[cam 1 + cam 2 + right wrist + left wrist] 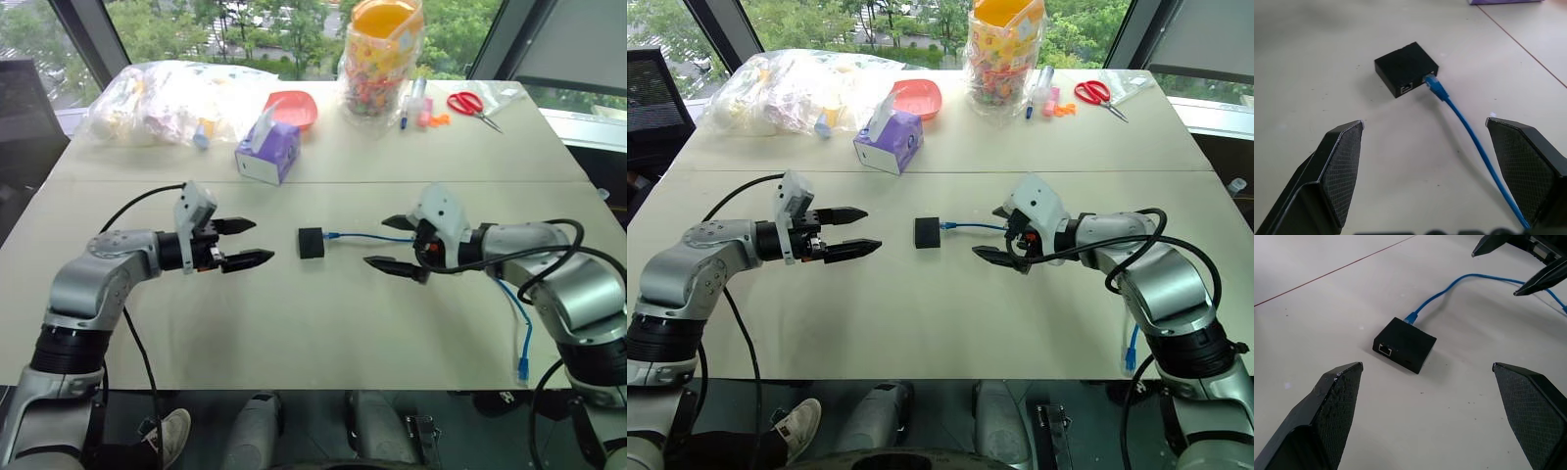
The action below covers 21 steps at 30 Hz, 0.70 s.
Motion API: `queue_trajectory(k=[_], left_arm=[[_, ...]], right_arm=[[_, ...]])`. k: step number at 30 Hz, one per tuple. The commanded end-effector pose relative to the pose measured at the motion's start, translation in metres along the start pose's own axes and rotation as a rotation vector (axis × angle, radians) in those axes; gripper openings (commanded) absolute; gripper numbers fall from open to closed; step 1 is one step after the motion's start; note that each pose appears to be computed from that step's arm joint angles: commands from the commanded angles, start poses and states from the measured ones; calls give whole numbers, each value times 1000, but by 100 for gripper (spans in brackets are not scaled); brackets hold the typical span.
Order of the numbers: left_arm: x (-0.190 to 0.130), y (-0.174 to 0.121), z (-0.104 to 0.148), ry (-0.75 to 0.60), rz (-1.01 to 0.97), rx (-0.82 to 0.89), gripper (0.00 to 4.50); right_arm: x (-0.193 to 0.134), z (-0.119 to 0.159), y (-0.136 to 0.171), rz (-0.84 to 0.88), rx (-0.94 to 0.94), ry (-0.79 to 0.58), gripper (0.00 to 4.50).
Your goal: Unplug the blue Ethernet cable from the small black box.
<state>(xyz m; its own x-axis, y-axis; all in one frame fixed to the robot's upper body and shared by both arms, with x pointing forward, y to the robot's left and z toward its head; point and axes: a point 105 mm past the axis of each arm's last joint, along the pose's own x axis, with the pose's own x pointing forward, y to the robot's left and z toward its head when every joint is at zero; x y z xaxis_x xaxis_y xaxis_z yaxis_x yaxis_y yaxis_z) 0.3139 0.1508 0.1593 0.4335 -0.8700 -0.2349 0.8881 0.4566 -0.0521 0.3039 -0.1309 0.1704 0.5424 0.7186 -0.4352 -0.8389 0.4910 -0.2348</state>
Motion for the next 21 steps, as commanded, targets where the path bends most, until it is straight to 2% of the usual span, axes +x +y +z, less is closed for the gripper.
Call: queue_trajectory(k=[1, 7, 14, 21], left_arm=[[-2, -1, 10, -1, -6, 65, 446], [-1, 4, 19, -43, 22, 68, 446], [2, 2, 17, -35, 14, 74, 446], [3, -7, 19, -37, -1, 86, 446]], right_arm=[[-4, 14, 0, -1, -42, -35, 421], [-3, 16, -2, -5, -56, -38, 421], [1, 18, -7, 5, -76, -26, 421], [23, 26, -27, 9, -128, -9, 421]])
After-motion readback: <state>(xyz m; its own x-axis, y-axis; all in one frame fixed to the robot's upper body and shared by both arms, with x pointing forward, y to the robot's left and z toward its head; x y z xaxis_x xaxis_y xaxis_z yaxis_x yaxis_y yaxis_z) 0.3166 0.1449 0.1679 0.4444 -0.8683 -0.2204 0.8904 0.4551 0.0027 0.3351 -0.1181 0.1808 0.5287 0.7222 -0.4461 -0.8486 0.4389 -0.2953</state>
